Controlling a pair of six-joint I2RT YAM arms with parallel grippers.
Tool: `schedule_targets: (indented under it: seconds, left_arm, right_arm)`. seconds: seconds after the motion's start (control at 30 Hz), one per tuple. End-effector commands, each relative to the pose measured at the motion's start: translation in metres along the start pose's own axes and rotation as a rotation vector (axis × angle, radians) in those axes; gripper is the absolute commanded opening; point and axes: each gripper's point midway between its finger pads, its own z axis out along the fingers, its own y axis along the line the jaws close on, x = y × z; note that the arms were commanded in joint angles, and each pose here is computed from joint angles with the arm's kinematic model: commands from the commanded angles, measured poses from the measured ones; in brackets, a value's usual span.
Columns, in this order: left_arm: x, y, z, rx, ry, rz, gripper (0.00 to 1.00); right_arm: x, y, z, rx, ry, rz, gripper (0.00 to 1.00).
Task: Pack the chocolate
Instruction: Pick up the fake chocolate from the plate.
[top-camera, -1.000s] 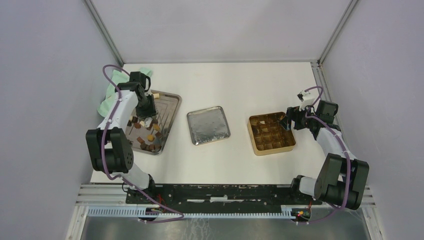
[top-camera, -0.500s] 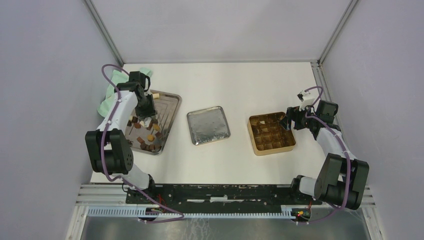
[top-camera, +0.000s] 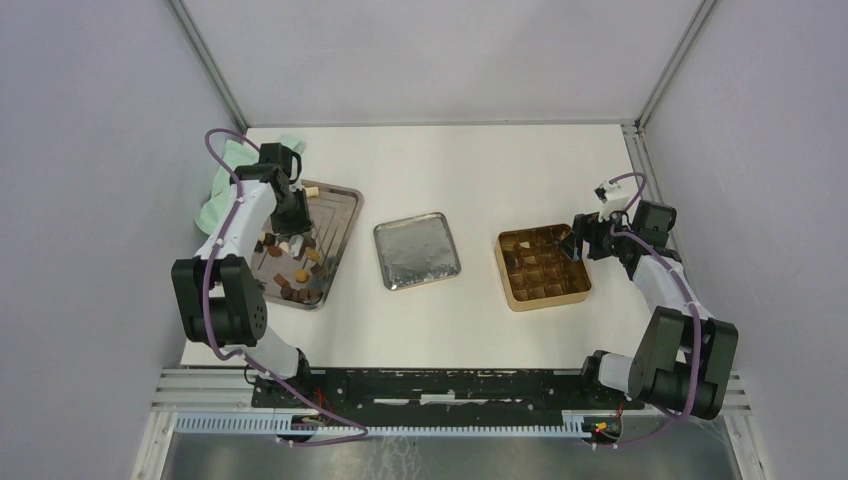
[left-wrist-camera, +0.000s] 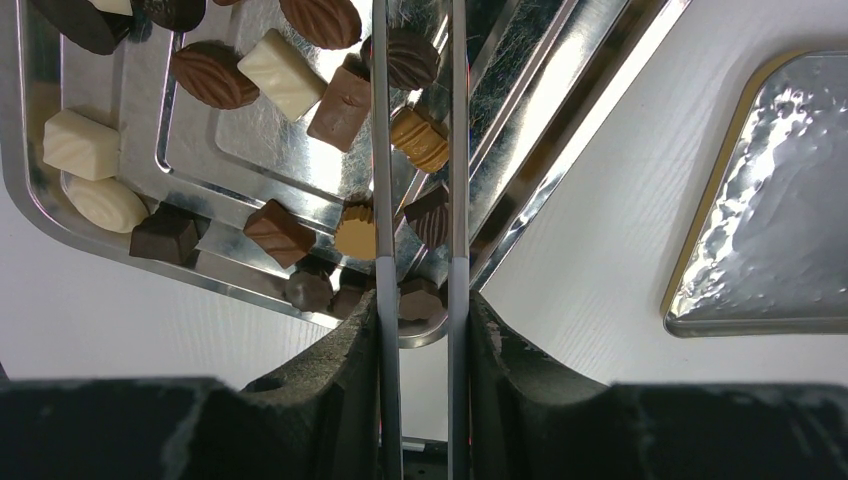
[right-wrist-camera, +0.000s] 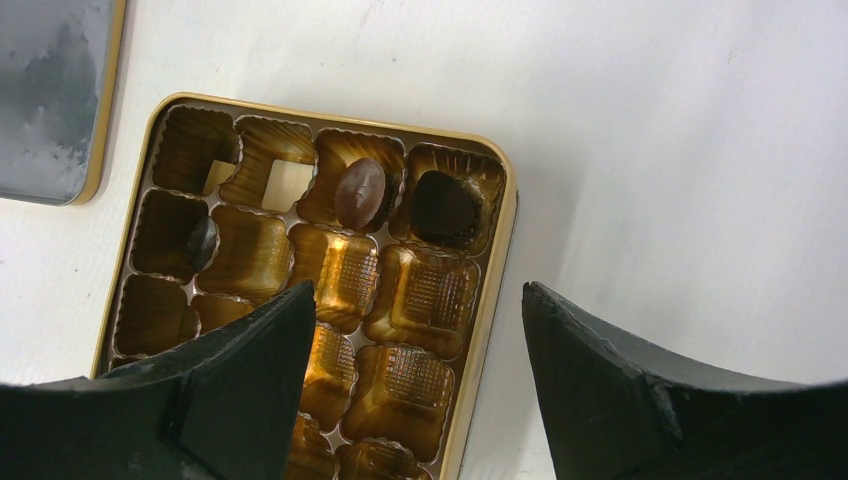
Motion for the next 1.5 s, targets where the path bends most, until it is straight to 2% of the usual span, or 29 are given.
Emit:
schedule_targets:
  seconds: [0.0,0.2,0.7,0.77,0.8,0.87,0.9,1.47]
  left_arm:
    - [-0.015,-0.001,-0.006,-0.008,-0.041,-0.008,0.31]
    - [-0.016,-0.003,-0.005,-0.007,-0.037,-0.003,0.36]
    - [-0.017,-0.003,-0.006,-0.013,-0.035,0.003,0.39]
    - [-0.018,-0.003,-0.006,-0.014,-0.038,0.001,0.33]
    - [-0.018,-0.003,-0.007,-0.013,-0.041,0.002,0.26]
    - [-0.019,-0.003,-0.008,-0.013,-0.047,0.000,0.04]
    - [-0.020,-0.003,-0.010,-0.016,-0.052,-0.004,0.02]
    - [-0.024,-0.001,-0.033,-0.008,-0.119,-0.024,0.02]
  right_arm:
    - [-0.006,0.001,-0.001,-0.012,-0.030,-0.020,0.81]
    - [-0.008,0.001,-0.001,-0.013,-0.033,-0.023,0.81]
    - [-0.007,0.002,-0.001,-0.016,-0.032,-0.021,0.81]
    - [-0.007,0.002,-0.001,-0.016,-0.031,-0.021,0.81]
    - [-0.008,0.001,-0.001,-0.015,-0.034,-0.024,0.81]
    - [-0.008,0.002,-0.001,-0.016,-0.033,-0.022,0.81]
    - [-0.008,0.002,-0.001,-0.017,-0.034,-0.023,0.81]
    - [-0.009,0.003,-0.002,-0.020,-0.037,-0.025,0.81]
